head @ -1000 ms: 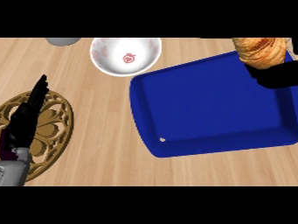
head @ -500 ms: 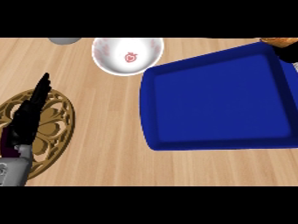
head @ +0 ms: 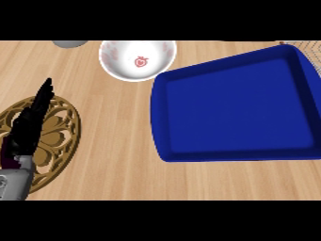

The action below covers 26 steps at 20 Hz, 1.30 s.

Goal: Pick the croissant from the tray and place it in the tiered basket

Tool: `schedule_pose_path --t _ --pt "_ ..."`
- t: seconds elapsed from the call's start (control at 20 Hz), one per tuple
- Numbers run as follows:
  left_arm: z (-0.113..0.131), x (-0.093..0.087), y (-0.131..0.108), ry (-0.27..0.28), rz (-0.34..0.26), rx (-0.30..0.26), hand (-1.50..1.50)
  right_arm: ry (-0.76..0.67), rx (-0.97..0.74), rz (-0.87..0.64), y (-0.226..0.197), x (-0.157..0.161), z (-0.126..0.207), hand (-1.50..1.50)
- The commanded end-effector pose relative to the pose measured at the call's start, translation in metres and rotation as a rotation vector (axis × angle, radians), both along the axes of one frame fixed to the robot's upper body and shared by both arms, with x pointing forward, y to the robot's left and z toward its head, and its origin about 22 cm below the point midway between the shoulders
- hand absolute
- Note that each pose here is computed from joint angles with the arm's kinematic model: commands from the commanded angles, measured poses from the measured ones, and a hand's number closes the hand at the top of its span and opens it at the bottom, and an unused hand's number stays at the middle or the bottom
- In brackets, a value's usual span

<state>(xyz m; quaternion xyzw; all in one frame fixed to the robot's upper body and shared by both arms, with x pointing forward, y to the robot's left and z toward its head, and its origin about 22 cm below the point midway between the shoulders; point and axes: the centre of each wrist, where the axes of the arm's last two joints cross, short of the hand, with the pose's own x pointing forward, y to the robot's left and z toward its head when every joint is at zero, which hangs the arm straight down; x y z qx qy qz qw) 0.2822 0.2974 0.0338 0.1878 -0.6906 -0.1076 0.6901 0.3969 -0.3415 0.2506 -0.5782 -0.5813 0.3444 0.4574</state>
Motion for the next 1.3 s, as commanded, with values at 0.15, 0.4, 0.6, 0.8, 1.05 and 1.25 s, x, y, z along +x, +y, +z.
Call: schedule_pose_path --t 0.15,0.4,0.6,0.8,1.05,1.25 --pt "0.004 -0.003 0.009 0.005 -0.001 -0.006 0.00 0.078 0.061 0.094 -0.051 0.001 -0.021 1.50" --pt "-0.011 -0.001 -0.022 -0.005 -0.004 0.008 0.00 0.156 0.117 0.100 -0.043 0.024 -0.047 1.50" --pt "0.007 0.005 -0.002 0.009 -0.002 0.005 0.00 0.281 0.382 0.040 -0.048 0.027 -0.065 1.50" --pt "-0.014 0.008 -0.026 0.002 -0.006 0.006 0.00 0.280 0.345 0.023 -0.063 0.025 -0.076 -1.50" --pt "0.004 0.002 -0.012 -0.007 0.008 0.002 0.00 0.143 0.499 0.065 -0.073 0.017 -0.091 -1.50" --pt "0.001 -0.018 0.016 0.018 0.001 0.010 0.00 0.030 0.562 0.077 -0.080 0.013 -0.071 -1.50"
